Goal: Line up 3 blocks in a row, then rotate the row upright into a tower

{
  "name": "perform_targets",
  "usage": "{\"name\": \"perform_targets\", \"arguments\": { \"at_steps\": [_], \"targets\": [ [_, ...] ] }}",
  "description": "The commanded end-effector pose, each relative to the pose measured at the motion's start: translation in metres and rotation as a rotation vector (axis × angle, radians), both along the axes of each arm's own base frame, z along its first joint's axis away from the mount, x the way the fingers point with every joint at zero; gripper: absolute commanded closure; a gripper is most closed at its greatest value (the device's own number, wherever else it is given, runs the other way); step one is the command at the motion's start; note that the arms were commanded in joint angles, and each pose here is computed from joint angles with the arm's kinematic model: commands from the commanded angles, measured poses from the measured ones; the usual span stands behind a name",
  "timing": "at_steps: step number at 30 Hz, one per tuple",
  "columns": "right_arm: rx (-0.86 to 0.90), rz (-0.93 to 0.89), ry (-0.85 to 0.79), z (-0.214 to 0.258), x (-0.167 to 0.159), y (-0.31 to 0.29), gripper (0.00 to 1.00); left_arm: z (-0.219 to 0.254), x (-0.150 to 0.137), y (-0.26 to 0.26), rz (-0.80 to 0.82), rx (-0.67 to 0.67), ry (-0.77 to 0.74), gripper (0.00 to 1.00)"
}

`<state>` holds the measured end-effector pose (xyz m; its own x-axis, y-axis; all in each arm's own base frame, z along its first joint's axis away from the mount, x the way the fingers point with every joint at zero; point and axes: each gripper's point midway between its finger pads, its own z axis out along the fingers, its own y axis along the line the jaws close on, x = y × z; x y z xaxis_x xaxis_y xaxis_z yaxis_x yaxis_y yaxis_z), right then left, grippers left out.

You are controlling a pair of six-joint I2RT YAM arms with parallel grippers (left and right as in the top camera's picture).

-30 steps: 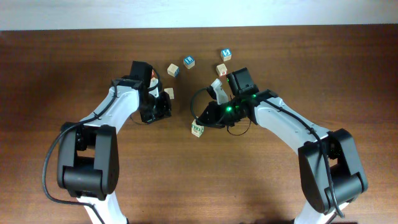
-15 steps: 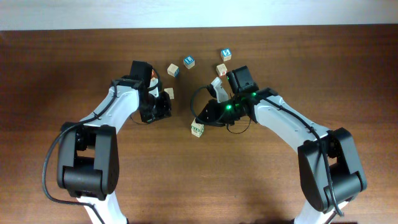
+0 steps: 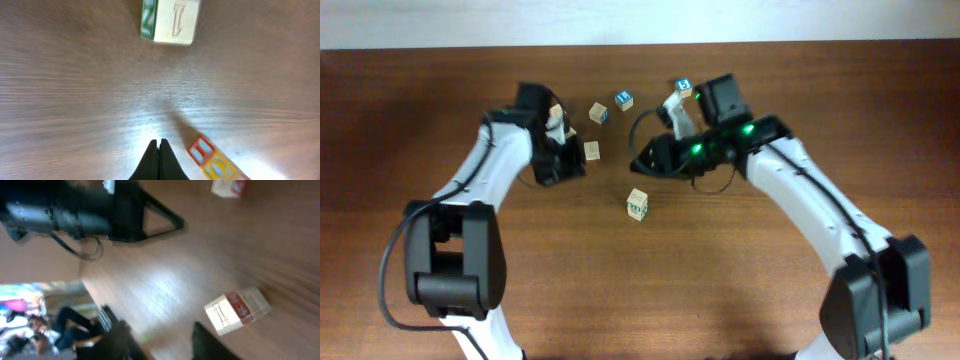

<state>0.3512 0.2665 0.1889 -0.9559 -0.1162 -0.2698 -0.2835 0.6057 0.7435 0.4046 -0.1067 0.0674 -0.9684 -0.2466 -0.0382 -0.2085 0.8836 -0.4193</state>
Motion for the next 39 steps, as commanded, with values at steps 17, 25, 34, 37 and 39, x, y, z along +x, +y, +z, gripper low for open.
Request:
{"name": "perform_targets", "arguments": {
  "at_steps": [17,25,34,37,39],
  "targets": [
    [-0.852,-0.386,-0.385,0.151,-0.086,-0.212,0.12,0.263,-0.082,0.097,-0.275,0.516,-0.551,0.01],
    [-0.795,-0.453,-0.489,0.186,-0.165,-0.240,0.02,0.263,-0.083,0.099,-0.271,0.526,-0.548,0.01],
    [-0.772,-0.474,-0.527,0.193,-0.184,-0.247,0.02,0.263,-0.083,0.099,-0.271,0.526,-0.548,0.01],
    [-0.776,-0.471,-0.520,0.192,-0.185,-0.247,0.02,0.263,-0.083,0.099,-0.271,0.526,-0.548,0.01],
    [-0.777,-0.470,-0.519,0.192,-0.184,-0.246,0.02,0.263,-0.083,0.099,-0.271,0.526,-0.548,0.01]
  ]
}}
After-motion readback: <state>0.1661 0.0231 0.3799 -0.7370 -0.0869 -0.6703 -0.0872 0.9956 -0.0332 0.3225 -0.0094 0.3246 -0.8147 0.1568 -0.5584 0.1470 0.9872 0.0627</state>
